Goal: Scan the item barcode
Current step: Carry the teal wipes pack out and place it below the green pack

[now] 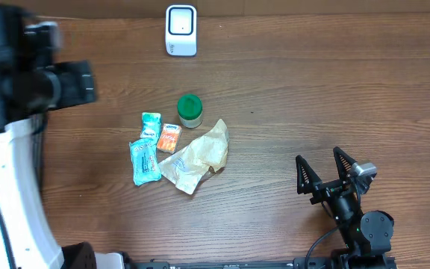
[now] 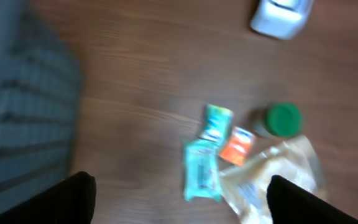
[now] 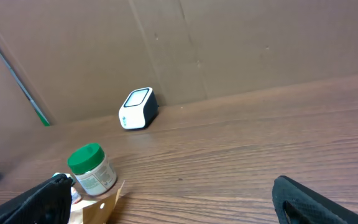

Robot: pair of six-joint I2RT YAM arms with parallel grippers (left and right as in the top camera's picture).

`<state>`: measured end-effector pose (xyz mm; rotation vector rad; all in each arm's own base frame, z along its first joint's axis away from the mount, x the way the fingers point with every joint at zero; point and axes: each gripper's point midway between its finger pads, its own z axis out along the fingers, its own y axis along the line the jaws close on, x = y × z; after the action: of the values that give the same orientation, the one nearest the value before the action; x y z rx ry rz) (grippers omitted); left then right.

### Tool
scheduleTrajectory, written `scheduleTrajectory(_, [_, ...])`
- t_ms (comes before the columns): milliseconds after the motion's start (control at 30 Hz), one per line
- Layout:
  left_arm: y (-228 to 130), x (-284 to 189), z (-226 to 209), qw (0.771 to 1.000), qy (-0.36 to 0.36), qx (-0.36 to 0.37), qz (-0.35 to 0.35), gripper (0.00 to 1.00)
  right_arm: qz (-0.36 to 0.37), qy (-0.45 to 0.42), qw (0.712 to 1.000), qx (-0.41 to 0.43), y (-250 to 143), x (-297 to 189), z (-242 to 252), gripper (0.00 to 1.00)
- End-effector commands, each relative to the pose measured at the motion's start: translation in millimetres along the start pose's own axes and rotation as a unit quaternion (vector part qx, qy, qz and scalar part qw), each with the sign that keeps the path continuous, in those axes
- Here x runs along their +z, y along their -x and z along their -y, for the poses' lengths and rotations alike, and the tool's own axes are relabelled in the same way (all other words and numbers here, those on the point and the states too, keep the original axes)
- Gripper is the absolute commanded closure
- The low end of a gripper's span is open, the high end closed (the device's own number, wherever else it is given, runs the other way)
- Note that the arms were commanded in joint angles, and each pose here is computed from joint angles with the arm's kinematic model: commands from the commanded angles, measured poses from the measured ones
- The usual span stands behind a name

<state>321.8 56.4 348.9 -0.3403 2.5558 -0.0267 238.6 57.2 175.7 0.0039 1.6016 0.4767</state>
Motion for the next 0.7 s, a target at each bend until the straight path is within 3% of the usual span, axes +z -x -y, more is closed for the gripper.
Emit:
scheduleTrajectory(0, [2.5, -11.0, -47.8, 0.998, 0.045, -0.035, 0.014, 0.07, 0.004, -0.005, 1.000, -0.001, -0.6, -0.1, 2.8, 0.00])
scheduleTrajectory(200, [-0.5, -15.9, -85.1, 0.993, 0.074, -0.086, 0.017, 0.01, 0.004, -0.005, 1.000, -0.001, -0.6, -0.1, 2.8, 0.00])
scheduleTrajectory(667, [1.1, -14.6, -76.4, 0.995, 0.049, -0.086, 0.019, 0.01, 0.004, -0.005, 1.000, -0.001, -0.6, -0.1, 2.8, 0.00])
